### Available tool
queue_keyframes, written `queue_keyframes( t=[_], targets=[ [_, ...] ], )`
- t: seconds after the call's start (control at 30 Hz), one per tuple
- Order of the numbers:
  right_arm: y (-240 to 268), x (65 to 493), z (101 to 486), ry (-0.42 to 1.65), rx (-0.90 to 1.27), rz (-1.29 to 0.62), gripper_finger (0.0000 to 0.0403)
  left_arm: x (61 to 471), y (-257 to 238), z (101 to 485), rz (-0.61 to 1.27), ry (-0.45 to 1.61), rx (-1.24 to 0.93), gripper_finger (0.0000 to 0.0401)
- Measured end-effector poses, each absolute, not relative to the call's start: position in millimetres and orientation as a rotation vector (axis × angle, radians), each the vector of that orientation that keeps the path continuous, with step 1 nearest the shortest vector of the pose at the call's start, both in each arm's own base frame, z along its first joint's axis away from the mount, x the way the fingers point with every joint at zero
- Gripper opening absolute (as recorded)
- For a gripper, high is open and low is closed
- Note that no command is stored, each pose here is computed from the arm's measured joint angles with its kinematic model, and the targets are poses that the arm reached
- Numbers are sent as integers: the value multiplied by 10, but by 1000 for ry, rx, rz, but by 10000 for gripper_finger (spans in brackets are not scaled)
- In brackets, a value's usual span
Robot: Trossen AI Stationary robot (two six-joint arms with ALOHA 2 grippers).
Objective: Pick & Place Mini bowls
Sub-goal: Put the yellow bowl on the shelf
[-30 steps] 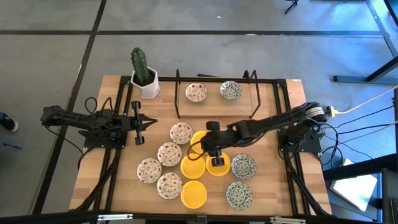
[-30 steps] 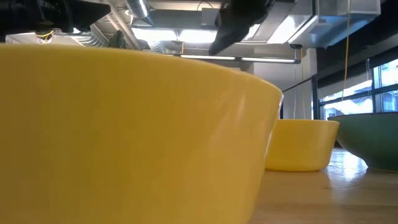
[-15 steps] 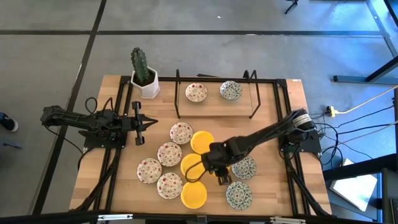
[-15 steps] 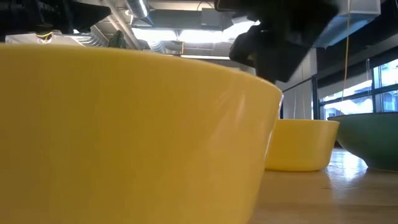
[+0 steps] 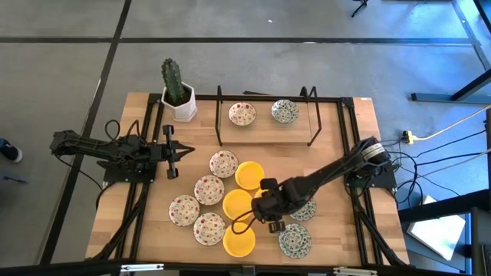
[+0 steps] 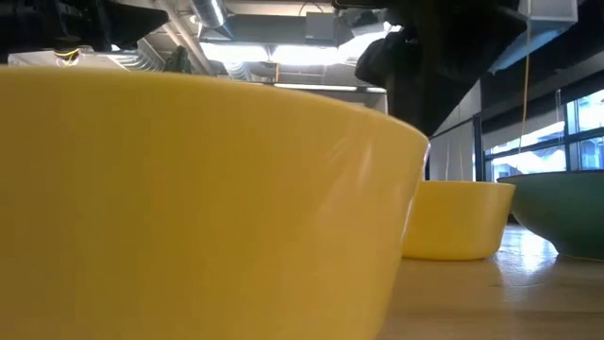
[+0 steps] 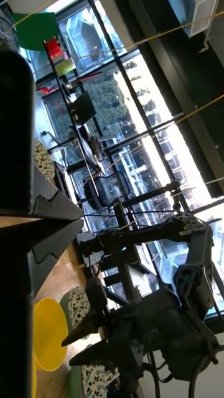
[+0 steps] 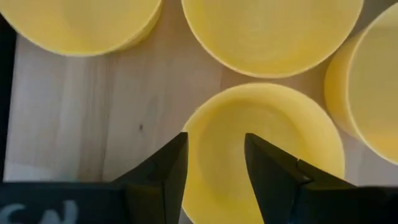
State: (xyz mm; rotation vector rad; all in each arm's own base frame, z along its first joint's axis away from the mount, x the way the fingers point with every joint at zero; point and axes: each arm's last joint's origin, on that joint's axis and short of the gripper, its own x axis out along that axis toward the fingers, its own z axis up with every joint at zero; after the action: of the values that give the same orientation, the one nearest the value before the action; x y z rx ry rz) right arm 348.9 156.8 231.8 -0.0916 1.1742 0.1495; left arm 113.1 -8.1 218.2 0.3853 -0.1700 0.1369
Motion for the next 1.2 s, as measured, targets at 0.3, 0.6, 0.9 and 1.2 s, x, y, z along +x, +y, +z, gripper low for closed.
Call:
queue_keyframes(
  t=[0.3, 0.6, 0.9, 1.2],
  targets=[
    [1598, 3427, 2128, 1191, -59, 128, 159, 1131, -81, 2182, 136, -170, 385, 5],
    [1632, 3367, 1983, 1191, -58, 121, 159, 1131, -81, 2181, 136, -170, 379, 5],
    [1636, 3376, 1970, 1174, -55, 117, 159, 1131, -81, 2181, 136, -170, 378, 4],
    [1637, 3381, 1991, 1173, -72, 128, 159, 1131, -81, 2181, 136, -170, 378, 5]
  ],
)
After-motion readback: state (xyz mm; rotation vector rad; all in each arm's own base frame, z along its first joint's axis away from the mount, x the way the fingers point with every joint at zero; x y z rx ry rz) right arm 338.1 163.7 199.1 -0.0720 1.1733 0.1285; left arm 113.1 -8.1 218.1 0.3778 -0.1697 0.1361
